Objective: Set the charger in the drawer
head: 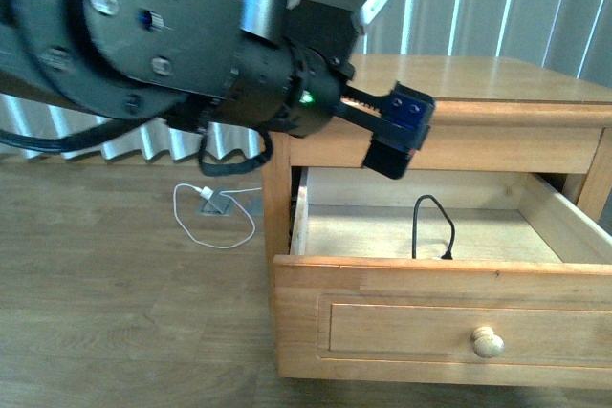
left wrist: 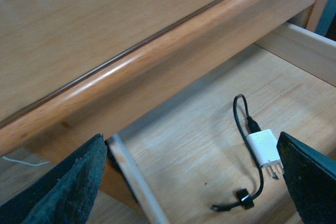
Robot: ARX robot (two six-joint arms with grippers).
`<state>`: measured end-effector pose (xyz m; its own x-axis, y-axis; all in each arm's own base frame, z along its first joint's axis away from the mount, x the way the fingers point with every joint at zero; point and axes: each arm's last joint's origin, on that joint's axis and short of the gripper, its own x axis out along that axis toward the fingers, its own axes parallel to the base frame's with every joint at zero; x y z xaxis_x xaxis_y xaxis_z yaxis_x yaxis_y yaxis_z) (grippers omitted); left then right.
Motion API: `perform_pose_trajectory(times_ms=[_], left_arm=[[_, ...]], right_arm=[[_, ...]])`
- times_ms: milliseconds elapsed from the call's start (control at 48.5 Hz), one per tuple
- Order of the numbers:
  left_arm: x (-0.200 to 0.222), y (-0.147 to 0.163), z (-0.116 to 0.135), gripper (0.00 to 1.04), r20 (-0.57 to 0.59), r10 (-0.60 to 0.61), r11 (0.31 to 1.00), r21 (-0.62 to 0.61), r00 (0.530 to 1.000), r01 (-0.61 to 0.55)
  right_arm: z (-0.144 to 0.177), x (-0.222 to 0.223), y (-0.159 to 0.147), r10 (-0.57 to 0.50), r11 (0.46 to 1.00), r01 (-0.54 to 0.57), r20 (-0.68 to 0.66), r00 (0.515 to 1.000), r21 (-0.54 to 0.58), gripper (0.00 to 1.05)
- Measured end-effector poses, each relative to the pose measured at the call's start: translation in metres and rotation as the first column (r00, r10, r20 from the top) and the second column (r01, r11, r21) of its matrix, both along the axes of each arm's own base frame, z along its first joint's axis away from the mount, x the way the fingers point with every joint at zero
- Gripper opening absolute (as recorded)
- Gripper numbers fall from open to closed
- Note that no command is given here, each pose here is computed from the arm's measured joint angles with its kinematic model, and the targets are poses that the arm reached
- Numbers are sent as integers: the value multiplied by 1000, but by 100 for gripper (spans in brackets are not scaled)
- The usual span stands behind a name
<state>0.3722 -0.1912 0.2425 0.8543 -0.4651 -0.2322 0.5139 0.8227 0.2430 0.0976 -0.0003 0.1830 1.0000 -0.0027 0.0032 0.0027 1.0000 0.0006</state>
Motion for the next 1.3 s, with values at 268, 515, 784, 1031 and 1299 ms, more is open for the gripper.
perform_pose_trajectory(times_ms=[268, 515, 784, 1031, 1299], left_arm=[[-56, 58, 23, 99, 78, 110, 993, -48, 991, -106], [-123, 113, 10, 99, 52, 263, 956, -148, 964, -253], [-187, 142, -3, 99, 21, 399, 890, -250, 917, -382], [-249, 158, -35, 99, -69, 507, 792, -354, 859, -496], [-274, 177, -61, 99, -97, 606, 677, -460, 790, -575]], right_arm=[[0, 0, 0, 0, 1000, 0, 0, 1000, 0, 96], [0, 0, 0, 0, 1000, 0, 0, 1000, 0, 96], [0, 0, 0, 0, 1000, 0, 0, 1000, 0, 96], [0, 0, 0, 0, 1000, 0, 0, 1000, 0, 96], [0, 0, 0, 0, 1000, 0, 0, 1000, 0, 96]])
